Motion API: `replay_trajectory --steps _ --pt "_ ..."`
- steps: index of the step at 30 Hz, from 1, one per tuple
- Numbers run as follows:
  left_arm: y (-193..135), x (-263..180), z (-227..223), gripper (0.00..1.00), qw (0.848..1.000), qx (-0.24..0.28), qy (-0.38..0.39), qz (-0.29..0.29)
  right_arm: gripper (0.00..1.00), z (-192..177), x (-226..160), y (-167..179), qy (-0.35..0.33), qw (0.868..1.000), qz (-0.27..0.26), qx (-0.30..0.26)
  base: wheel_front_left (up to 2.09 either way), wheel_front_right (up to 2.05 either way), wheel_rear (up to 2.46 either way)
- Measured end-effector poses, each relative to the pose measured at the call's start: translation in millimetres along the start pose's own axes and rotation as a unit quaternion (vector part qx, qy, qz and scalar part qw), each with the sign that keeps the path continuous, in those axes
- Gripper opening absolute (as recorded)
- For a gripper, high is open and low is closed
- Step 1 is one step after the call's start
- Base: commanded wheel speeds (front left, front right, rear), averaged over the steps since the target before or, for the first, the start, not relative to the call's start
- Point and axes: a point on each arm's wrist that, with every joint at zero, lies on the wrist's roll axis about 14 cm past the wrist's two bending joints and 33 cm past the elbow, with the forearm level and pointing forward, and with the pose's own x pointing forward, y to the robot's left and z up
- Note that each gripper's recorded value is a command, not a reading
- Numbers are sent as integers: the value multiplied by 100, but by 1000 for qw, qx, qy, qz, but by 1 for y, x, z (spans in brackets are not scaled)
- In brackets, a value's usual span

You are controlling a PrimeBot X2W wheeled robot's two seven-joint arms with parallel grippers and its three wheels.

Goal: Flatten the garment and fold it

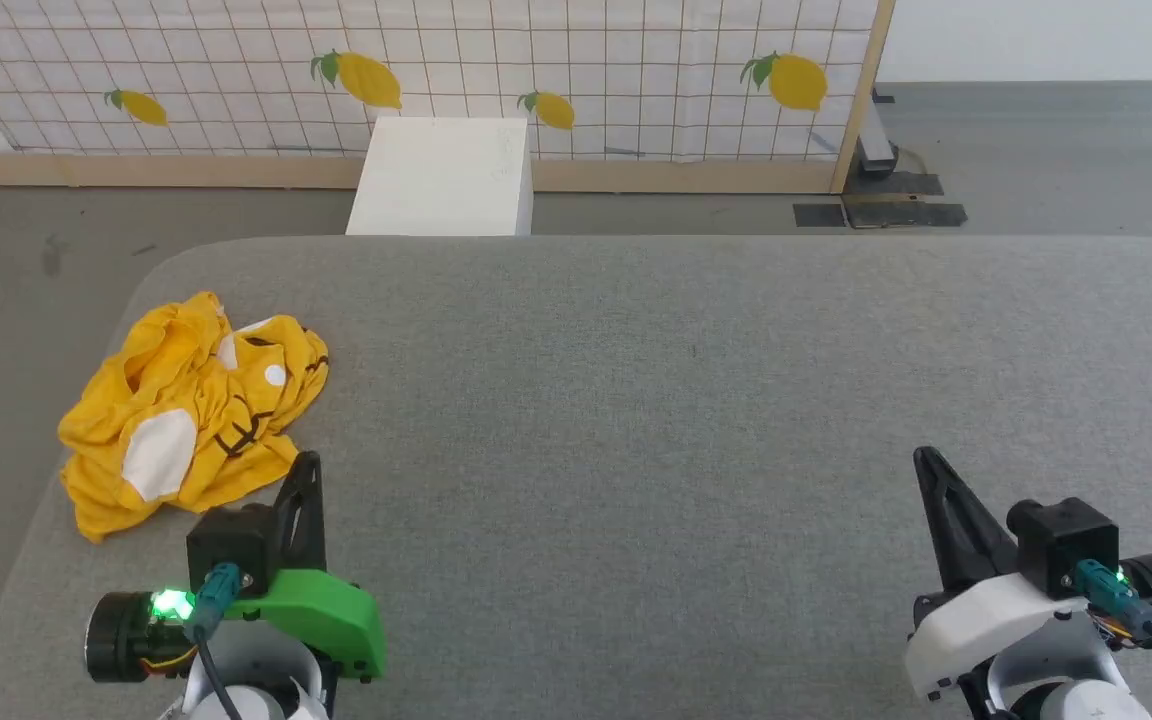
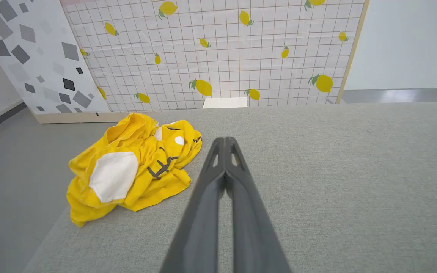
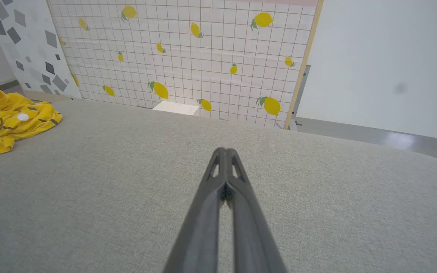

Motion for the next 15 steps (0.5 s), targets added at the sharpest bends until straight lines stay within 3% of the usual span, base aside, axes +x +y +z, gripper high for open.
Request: replay_trajectory --steps 15 --pt "0 0 0 0 1000 0 0 0 0 0 0 0 0 1000 0 0 0 0 0"
